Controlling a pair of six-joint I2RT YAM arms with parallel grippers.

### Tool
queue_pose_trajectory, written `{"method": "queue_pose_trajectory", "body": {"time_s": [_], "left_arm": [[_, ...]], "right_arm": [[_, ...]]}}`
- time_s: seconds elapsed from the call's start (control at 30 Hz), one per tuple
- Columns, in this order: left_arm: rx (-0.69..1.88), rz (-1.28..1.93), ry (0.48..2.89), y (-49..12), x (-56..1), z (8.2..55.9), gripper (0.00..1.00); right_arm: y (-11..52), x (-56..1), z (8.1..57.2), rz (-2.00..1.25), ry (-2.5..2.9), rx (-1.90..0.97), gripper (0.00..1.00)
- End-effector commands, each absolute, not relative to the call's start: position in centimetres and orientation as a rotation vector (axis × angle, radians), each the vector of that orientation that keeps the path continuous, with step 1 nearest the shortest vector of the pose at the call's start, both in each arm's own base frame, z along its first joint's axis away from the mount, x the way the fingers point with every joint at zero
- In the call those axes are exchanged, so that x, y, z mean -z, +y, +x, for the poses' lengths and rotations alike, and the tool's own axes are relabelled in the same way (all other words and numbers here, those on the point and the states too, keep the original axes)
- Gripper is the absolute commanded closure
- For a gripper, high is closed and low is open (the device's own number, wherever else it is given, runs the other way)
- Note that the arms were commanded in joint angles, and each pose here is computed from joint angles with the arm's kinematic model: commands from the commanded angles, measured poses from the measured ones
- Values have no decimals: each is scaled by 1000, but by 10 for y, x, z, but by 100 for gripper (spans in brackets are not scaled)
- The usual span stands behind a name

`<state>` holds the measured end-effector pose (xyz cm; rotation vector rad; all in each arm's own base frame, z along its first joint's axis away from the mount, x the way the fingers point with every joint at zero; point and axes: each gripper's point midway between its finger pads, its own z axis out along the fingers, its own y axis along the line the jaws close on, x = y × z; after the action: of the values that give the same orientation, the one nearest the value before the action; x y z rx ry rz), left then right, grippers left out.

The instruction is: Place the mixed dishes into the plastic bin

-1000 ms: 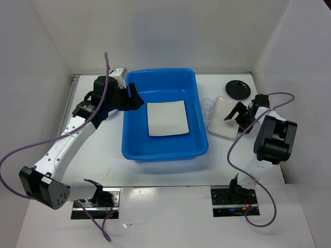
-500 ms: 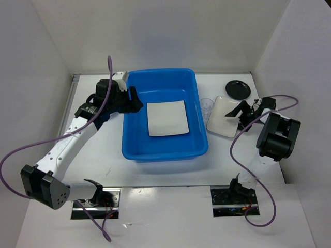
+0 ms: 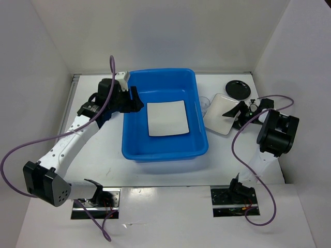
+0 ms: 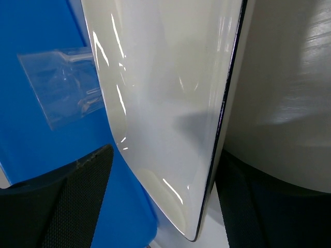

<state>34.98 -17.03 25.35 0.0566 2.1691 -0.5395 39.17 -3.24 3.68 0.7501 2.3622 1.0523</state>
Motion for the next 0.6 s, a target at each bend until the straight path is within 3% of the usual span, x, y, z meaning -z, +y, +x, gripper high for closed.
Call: {"method": "queue_pose_trajectory", "body": {"time_s": [0.0,0.17,0.33,0.57], "left_arm": [[526,64,2130,-170,-261,358,30],[517,58,2129,-169,-261,359,29],[499,46,2118,-166,-265,362,29],[481,50,2125,-164,-263,361,29]], "right_arm": [[-31,3,377,808,2445,-1005,19],[-31,6,379,901,2414,-1011,26],[-44,-4,387,993,2348,-894,40],[-62,-20,397,1088,2252,-601,40]]}}
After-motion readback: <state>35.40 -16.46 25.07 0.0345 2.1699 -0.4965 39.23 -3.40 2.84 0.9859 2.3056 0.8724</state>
